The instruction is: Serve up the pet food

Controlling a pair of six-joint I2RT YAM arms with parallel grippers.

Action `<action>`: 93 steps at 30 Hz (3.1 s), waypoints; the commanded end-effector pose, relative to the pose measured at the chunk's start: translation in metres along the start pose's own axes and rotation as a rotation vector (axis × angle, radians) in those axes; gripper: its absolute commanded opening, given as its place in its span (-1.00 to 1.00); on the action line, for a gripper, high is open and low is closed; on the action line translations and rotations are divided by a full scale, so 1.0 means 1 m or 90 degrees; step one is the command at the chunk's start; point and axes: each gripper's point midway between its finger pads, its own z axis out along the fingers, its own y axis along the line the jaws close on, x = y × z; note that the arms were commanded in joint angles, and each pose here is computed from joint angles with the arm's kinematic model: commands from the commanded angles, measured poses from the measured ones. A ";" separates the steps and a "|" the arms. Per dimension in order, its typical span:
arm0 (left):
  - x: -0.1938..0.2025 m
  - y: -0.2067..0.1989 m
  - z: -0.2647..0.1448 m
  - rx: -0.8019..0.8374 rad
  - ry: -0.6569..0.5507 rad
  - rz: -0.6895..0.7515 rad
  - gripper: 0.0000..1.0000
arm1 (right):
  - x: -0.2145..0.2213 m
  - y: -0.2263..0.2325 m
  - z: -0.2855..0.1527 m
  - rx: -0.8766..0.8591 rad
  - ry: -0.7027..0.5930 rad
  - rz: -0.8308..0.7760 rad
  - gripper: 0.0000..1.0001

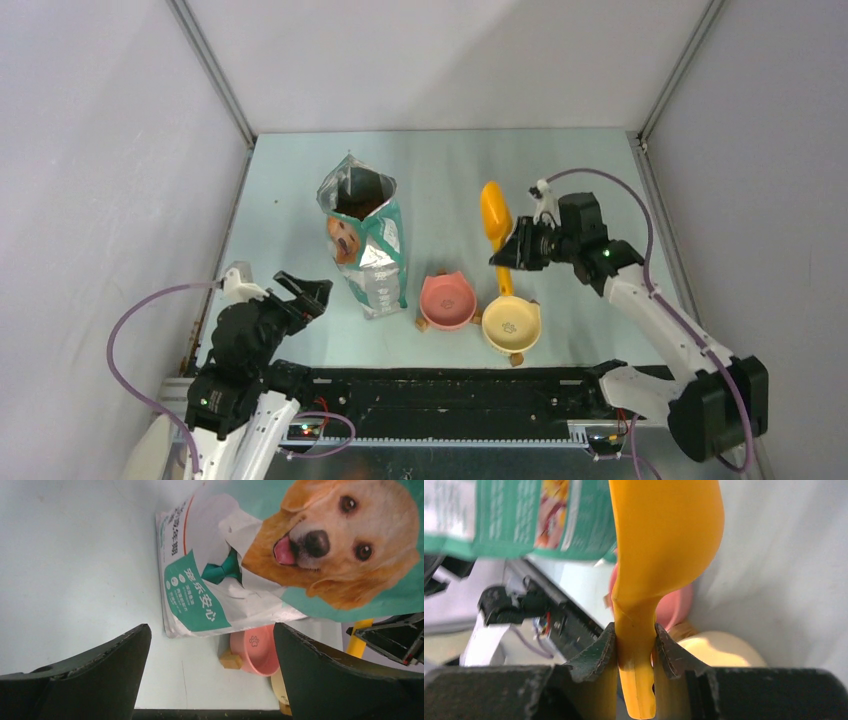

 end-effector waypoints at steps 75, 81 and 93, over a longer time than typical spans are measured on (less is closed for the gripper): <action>0.129 -0.085 -0.042 0.450 0.502 0.017 -0.01 | 0.202 0.185 -0.035 -0.560 0.577 -0.147 -1.00; 0.129 -0.082 -0.038 0.432 0.490 0.010 -0.95 | 0.196 0.184 -0.028 -0.547 0.569 -0.138 -1.00; 0.113 -0.083 -0.031 0.412 0.389 -0.054 -1.00 | 0.173 0.167 -0.009 -0.424 0.502 -0.122 0.11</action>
